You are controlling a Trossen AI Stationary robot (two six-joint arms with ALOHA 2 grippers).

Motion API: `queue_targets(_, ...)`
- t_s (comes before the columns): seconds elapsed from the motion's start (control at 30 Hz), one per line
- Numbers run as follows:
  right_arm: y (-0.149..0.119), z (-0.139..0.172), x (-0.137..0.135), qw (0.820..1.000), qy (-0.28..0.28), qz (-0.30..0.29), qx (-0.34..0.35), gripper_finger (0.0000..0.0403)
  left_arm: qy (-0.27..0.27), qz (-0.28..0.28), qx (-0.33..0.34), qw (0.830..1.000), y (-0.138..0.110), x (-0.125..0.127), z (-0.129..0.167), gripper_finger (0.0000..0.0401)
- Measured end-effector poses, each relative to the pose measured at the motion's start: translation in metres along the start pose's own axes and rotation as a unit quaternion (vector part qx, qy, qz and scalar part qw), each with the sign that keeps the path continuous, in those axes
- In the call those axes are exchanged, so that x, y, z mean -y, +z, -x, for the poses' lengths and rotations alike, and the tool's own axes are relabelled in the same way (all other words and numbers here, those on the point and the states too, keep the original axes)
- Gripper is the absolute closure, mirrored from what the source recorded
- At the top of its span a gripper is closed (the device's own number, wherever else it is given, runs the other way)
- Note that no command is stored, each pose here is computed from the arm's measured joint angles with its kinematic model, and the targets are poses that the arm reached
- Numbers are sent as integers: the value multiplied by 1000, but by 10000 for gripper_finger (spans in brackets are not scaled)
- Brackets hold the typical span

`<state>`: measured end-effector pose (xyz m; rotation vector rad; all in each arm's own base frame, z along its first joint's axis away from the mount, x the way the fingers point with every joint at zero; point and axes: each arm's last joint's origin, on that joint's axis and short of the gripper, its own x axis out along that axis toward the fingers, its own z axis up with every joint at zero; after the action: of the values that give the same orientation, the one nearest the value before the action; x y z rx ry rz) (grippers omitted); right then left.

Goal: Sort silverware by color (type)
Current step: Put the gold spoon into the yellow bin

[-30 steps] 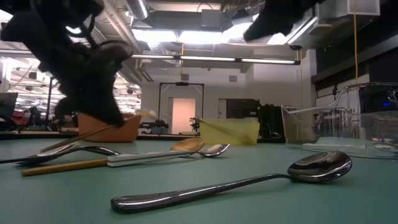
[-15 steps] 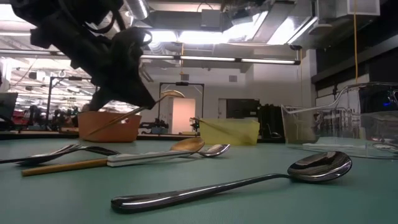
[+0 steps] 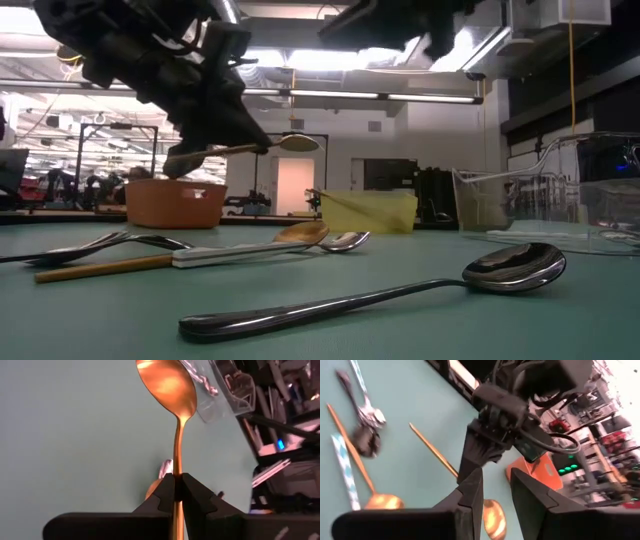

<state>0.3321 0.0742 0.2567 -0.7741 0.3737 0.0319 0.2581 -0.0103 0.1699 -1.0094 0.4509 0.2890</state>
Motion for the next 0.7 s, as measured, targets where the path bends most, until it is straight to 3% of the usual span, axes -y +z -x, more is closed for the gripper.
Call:
queue_targets(0.27, -16, -32, -14, 996, -16, 82, -24, 309, -19, 33, -19, 999, 1, 1, 0, 392)
queue_targets(0.7, -43, -61, -19, 996, 19, 89, -19, 309, -19, 34, -21, 999, 1, 1, 0, 392)
